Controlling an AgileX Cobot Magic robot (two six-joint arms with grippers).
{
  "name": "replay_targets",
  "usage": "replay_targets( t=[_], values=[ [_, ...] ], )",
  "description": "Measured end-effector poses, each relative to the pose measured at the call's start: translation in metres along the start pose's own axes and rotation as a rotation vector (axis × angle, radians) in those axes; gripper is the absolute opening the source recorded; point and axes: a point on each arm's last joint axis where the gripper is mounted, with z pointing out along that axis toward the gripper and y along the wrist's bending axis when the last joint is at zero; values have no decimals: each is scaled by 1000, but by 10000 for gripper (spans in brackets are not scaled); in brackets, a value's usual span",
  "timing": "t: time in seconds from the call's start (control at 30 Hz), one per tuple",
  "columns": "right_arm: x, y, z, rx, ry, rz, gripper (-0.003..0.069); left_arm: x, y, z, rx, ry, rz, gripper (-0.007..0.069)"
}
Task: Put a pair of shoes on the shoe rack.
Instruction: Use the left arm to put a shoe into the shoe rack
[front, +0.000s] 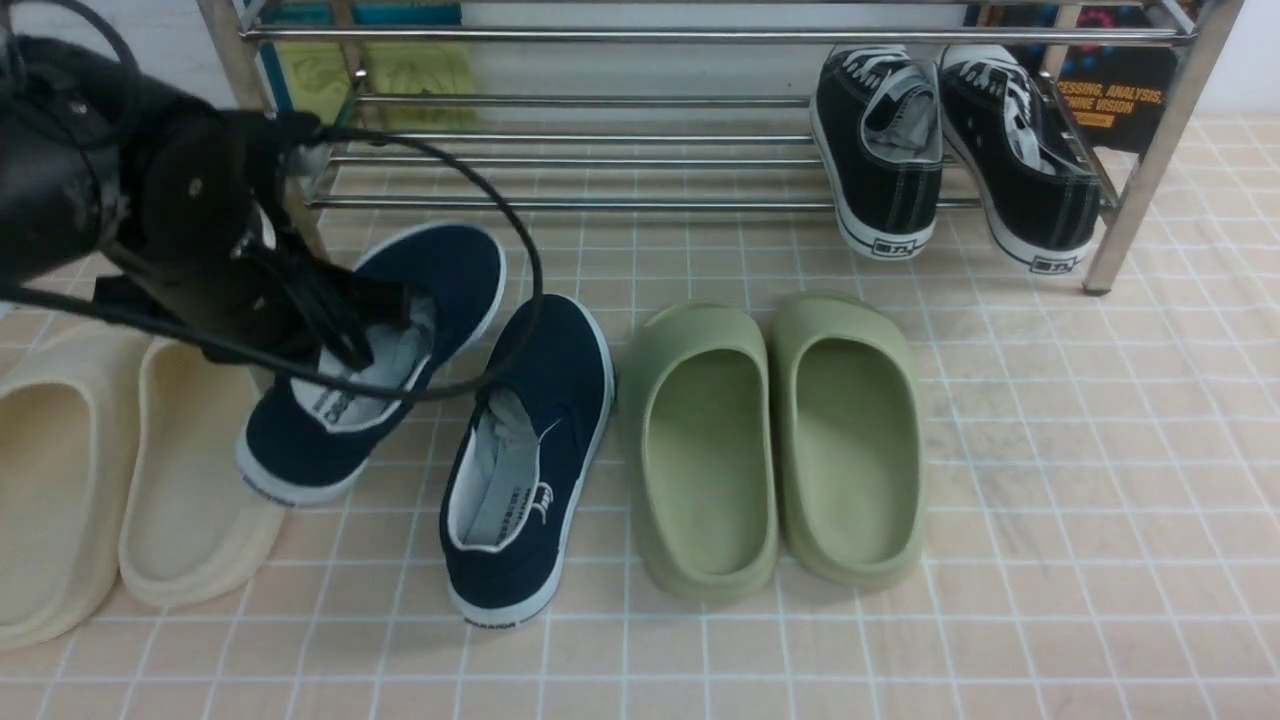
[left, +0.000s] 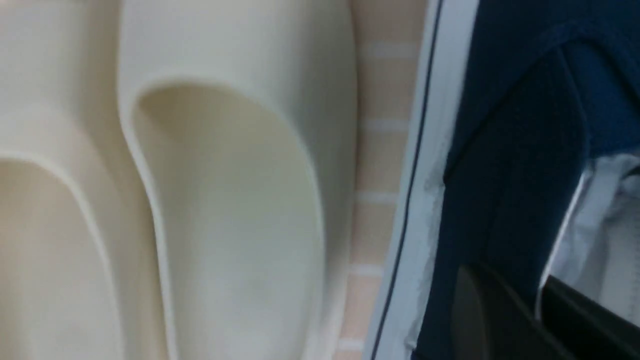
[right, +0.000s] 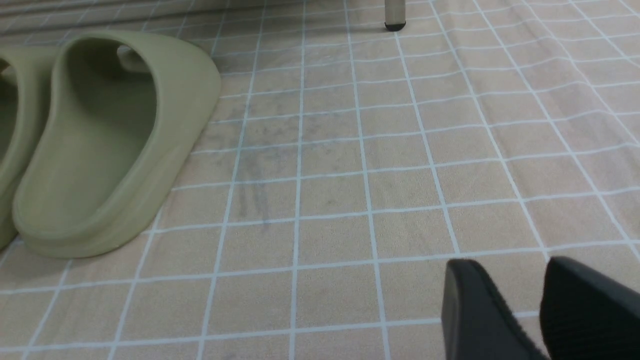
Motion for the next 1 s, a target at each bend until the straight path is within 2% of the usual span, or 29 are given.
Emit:
replay_targets(
  t=[0.2, 0.5, 0.63, 0.87, 1.0],
  values=[
    [0, 0, 0, 0, 0, 0, 239, -41, -10, 2, 29, -91, -53, 55],
    [0, 0, 0, 0, 0, 0, 239, -102, -39, 77, 32, -153, -90, 55],
    [0, 0, 0, 0, 0, 0, 239, -117, -43, 99, 23, -182, -135, 55],
    [0, 0, 0, 0, 0, 1, 239, -134, -28, 122, 8, -221, -232, 61],
    [0, 0, 0, 0, 0, 1, 239, -136, -22, 128, 11, -231, -246, 141]
  ],
)
